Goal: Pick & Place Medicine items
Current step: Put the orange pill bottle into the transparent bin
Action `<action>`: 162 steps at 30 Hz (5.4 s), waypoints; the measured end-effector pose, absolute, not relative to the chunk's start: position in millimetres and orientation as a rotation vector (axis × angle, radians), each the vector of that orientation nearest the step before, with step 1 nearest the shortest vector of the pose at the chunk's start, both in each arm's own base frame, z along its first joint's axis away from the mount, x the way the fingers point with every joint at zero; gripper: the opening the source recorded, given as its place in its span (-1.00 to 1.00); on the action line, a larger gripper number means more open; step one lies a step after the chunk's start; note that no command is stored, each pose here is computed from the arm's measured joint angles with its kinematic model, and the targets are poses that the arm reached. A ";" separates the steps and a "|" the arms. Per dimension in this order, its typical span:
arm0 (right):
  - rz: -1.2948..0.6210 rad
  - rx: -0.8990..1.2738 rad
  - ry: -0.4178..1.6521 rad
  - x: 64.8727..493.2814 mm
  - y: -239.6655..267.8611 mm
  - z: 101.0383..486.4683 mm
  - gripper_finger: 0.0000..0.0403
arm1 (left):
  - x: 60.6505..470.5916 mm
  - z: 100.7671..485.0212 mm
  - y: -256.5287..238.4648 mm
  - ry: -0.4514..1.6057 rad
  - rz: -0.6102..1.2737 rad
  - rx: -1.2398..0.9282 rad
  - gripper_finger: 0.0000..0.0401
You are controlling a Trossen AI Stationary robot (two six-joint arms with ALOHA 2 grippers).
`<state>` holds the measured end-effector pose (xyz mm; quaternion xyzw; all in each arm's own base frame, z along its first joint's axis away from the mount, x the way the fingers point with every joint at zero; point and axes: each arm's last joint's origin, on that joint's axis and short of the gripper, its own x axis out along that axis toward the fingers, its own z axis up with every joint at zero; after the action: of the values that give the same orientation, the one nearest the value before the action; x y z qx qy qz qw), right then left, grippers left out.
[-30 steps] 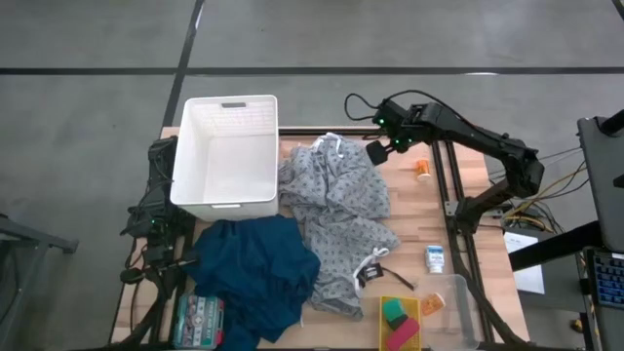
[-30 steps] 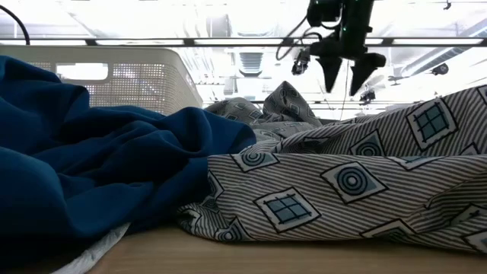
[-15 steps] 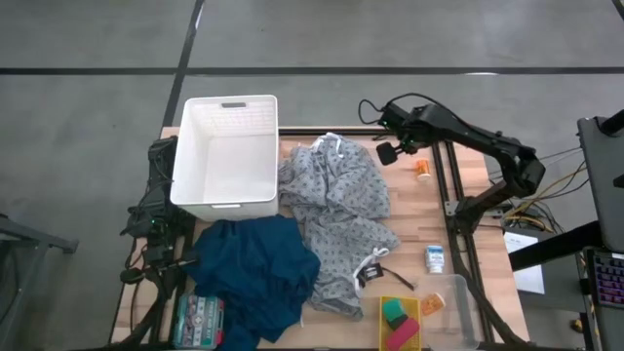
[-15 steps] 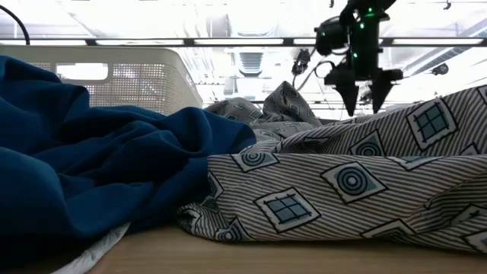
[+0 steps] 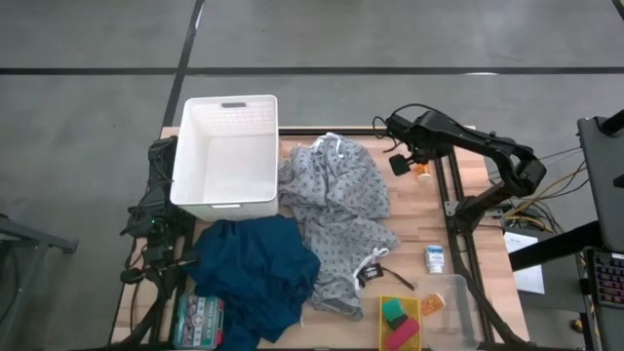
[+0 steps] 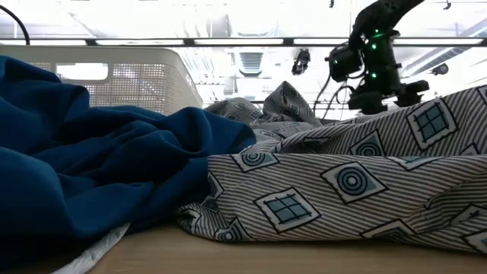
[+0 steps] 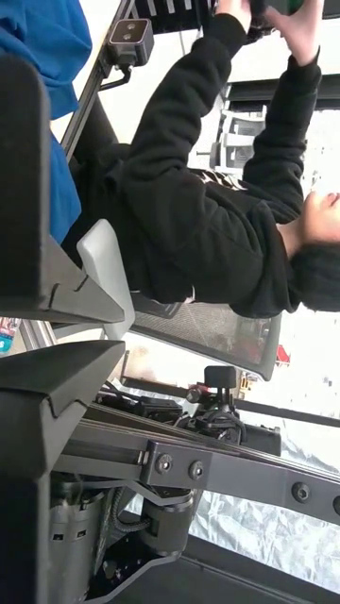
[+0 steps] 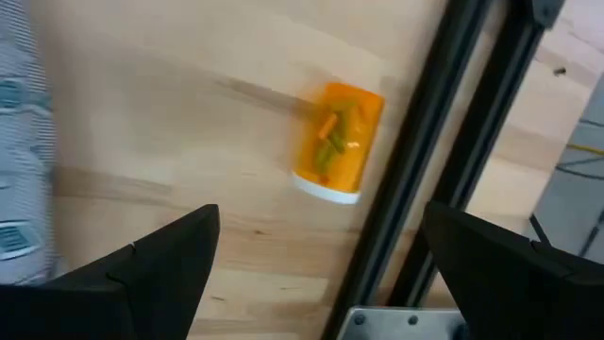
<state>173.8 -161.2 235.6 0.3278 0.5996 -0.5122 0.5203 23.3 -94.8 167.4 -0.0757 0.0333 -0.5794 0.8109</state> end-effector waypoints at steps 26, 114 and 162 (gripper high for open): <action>-1.330 0.804 1.387 149.1 -170.9 182.5 0.83 | 23.3 167.3 -94.8 0.071 -1.238 -0.162 -0.77; -1.116 0.750 0.938 149.8 -135.9 248.8 -0.13 | 23.3 167.2 -94.8 0.071 -1.237 -0.161 -0.77; 0.038 0.294 0.803 199.7 78.4 290.8 -0.02 | 23.3 167.2 -94.8 0.072 -1.238 -0.161 -0.77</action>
<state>199.7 78.4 290.8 0.1424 0.3893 0.0186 0.9098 23.3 -94.8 167.2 -0.0755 0.0335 -0.5793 0.8109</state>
